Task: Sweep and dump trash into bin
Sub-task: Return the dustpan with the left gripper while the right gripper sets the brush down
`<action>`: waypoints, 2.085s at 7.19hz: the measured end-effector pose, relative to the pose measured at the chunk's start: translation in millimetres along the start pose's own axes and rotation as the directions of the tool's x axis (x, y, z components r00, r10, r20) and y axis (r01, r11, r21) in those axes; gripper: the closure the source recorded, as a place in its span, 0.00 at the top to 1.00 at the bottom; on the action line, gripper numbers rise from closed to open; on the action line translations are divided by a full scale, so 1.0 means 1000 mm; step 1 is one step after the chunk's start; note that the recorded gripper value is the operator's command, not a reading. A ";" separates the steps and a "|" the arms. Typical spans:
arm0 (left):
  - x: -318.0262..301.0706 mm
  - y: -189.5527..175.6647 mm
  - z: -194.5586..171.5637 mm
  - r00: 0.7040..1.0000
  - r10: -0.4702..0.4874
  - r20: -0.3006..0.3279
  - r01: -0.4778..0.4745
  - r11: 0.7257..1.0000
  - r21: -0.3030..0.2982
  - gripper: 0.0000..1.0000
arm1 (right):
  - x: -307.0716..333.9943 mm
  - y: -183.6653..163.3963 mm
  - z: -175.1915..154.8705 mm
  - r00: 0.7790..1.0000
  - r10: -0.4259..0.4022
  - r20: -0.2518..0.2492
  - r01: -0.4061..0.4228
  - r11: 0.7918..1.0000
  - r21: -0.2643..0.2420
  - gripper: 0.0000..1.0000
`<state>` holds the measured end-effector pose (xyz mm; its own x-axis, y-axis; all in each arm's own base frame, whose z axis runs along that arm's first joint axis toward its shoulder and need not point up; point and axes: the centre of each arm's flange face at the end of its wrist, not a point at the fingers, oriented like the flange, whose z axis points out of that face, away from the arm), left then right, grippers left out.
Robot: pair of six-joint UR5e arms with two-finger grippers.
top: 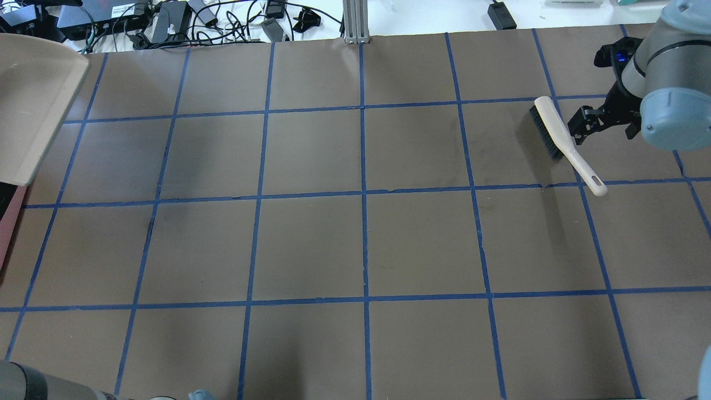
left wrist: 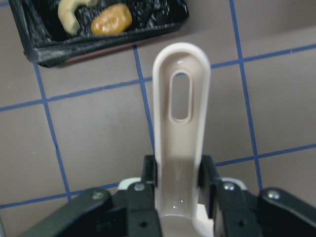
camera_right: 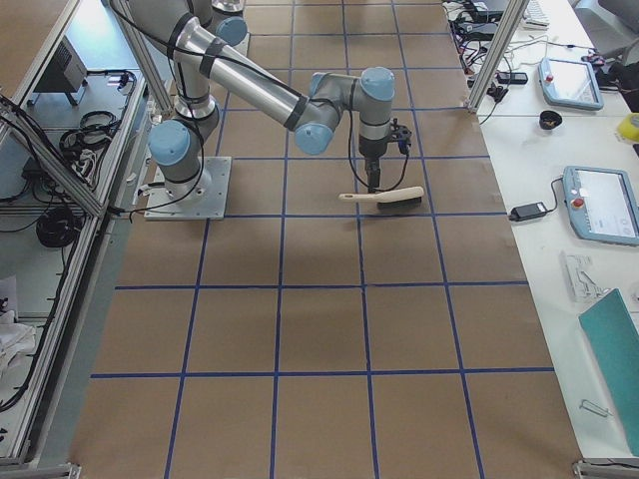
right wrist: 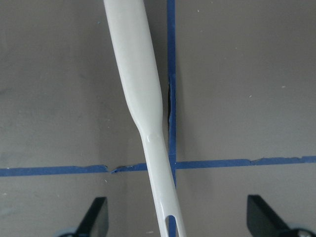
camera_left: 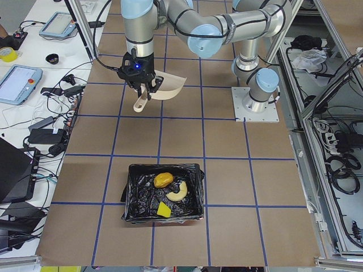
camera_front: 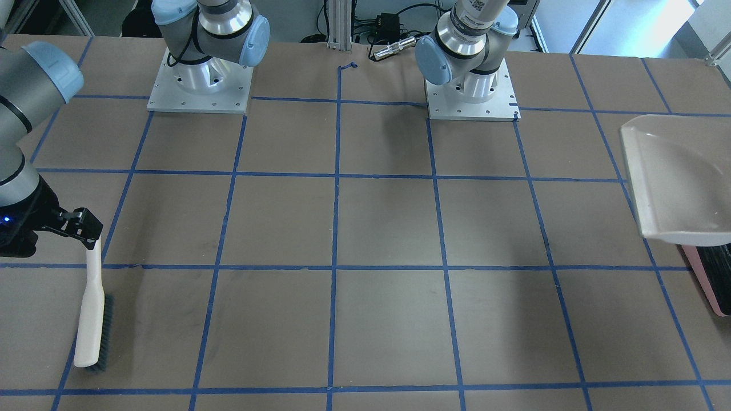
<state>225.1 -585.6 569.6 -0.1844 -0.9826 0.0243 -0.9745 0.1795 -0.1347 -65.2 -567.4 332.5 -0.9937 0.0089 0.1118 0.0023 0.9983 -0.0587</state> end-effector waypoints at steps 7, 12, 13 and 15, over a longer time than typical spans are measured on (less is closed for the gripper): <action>0.158 0.173 0.166 0.988 -0.117 0.099 0.121 0.992 -0.042 0.00 | -0.120 -0.023 -0.113 0.991 -0.108 0.076 0.110 0.994 -0.014 1.00; 0.203 0.203 0.256 0.953 -0.288 0.096 0.294 0.954 -0.059 0.00 | -0.155 0.021 -0.175 0.975 -0.183 0.125 0.186 0.982 -0.015 1.00; 0.207 0.209 0.268 0.946 -0.306 0.106 0.313 0.948 -0.055 0.00 | -0.155 0.025 -0.179 0.975 -0.183 0.127 0.188 0.982 -0.029 1.00; 0.209 0.230 0.277 0.952 -0.279 0.125 0.287 0.957 -0.050 0.00 | -0.157 0.031 -0.182 0.975 -0.177 0.137 0.185 0.982 -0.047 1.00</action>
<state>-2.2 -763.5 269.5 0.1125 -0.9916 -0.0636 -0.9915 -0.1079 -0.0723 111.0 -527.4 493.4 -0.9842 -0.1762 -0.0169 -0.1764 0.9843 0.0094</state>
